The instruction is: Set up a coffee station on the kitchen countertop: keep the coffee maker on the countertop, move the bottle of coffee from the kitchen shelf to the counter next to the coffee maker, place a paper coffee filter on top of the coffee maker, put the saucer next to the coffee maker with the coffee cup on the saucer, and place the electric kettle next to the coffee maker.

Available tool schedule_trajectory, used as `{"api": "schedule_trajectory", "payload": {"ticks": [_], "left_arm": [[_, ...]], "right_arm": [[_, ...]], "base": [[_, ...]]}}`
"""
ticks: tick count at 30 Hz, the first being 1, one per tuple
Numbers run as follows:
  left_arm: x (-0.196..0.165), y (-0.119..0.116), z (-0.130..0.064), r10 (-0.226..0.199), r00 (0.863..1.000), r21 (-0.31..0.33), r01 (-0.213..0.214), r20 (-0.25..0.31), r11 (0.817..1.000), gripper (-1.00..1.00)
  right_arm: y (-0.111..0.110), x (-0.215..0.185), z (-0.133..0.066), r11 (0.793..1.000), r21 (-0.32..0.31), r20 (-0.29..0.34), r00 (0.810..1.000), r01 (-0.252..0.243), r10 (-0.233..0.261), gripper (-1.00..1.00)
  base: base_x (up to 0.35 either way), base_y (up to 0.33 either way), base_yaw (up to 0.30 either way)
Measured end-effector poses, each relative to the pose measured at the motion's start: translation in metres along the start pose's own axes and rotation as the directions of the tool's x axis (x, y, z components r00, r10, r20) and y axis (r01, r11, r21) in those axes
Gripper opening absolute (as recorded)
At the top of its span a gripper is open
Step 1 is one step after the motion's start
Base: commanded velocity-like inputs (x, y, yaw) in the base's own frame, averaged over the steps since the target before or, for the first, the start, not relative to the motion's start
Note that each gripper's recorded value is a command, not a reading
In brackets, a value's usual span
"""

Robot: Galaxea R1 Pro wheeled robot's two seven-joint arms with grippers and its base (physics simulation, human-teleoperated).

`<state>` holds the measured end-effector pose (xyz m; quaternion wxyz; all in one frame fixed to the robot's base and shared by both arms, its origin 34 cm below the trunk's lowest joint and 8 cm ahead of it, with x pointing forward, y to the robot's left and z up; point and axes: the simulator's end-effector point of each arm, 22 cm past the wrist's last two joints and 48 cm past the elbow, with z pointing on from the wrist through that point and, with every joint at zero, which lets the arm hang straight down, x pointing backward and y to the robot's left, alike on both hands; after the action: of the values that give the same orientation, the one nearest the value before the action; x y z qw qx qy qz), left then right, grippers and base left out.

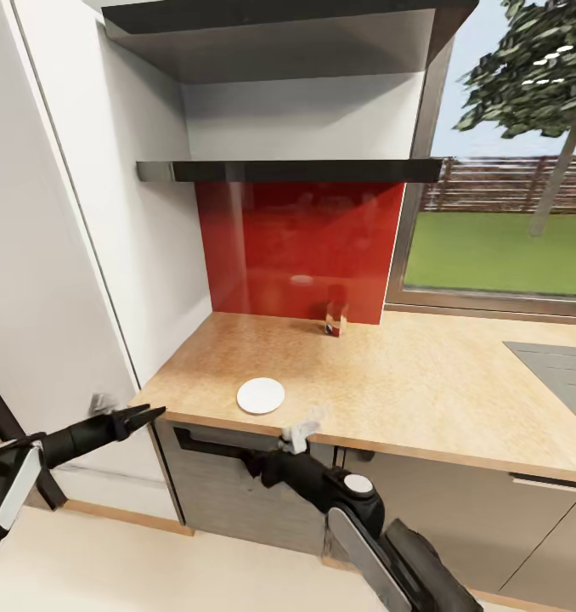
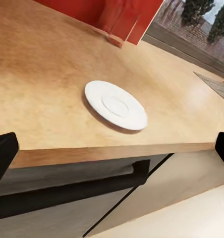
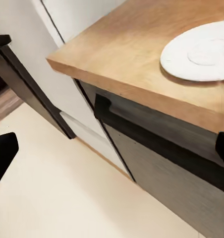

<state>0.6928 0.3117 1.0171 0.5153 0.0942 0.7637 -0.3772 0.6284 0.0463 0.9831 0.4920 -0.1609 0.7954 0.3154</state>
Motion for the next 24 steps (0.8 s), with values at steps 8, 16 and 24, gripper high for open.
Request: {"api": "schedule_trajectory", "payload": {"ticks": [8,16,24], "left_arm": [[-0.022,-0.025,0.024,0.009,1.000,-0.049,-0.008,0.020,0.999,1.00],[-0.030,-0.062,0.059,-0.068,0.998,-0.112,0.070,0.017,0.991,1.00],[-0.048,-0.070,0.069,-0.088,0.996,-0.120,0.089,0.016,0.989,1.00]], "right_arm": [[-0.054,-0.083,-0.009,0.993,0.047,0.111,0.988,-0.111,0.106,1.00],[-0.076,-0.125,-0.020,0.971,0.010,0.152,0.960,-0.238,0.234,1.00],[-0.094,-0.129,-0.028,0.972,0.038,0.159,0.962,-0.231,0.222,1.00]], "base": [[0.000,0.000,0.000],[0.000,0.000,0.000],[0.000,0.000,0.000]]}}
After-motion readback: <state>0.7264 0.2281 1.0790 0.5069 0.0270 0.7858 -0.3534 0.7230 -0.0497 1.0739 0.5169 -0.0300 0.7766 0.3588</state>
